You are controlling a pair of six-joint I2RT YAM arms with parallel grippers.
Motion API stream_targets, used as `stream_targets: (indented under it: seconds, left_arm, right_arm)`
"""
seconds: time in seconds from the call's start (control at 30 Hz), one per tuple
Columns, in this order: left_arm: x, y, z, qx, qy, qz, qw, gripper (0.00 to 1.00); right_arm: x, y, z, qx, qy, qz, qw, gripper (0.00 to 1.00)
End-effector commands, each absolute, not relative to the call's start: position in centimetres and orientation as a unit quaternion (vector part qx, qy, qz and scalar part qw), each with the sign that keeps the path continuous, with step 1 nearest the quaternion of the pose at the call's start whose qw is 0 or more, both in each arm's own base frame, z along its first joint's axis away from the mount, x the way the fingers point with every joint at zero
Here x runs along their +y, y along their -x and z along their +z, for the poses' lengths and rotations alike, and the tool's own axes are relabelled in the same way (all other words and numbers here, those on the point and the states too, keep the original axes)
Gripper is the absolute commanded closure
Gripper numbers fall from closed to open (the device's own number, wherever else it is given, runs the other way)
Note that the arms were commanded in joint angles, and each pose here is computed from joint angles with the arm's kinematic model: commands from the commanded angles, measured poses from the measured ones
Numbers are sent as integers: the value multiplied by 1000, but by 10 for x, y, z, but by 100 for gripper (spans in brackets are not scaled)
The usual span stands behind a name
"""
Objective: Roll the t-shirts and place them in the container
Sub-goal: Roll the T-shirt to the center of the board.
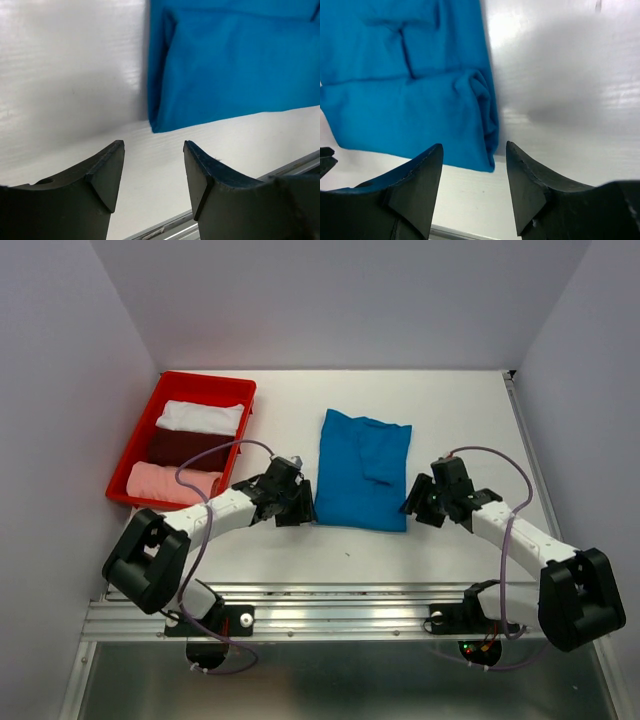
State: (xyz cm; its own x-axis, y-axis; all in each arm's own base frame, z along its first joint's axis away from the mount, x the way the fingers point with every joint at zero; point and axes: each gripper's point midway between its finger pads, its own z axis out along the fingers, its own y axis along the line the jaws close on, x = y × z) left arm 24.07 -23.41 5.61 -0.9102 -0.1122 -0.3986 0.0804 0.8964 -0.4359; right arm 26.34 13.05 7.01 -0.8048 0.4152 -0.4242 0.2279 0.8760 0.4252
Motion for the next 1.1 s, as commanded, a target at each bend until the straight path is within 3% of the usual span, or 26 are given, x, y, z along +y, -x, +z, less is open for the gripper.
stream_targets:
  seconds: [0.0,0.13,0.37,0.83,0.9,1.07]
  left_arm:
    - [-239,-237,53,943,22,-254,216,38]
    - [-239,-234,40,942,27,-261,210,42]
    - [-244,-239,31,940,27,-265,211,58]
    - [-247,-247,27,939,26,-262,221,64]
    - [-249,-248,27,938,23,-266,220,70]
    - [-251,-249,32,936,20,-271,222,100]
  right_arm:
    - [153,-246,66,920,-184,253,237,41]
    - [152,-237,53,918,-200,258,227,44]
    - [154,-232,38,916,-207,265,217,54]
    - [153,-234,34,915,-216,262,217,75]
    - [153,-236,36,913,-217,264,221,83]
    - [154,-239,42,911,-218,266,228,97]
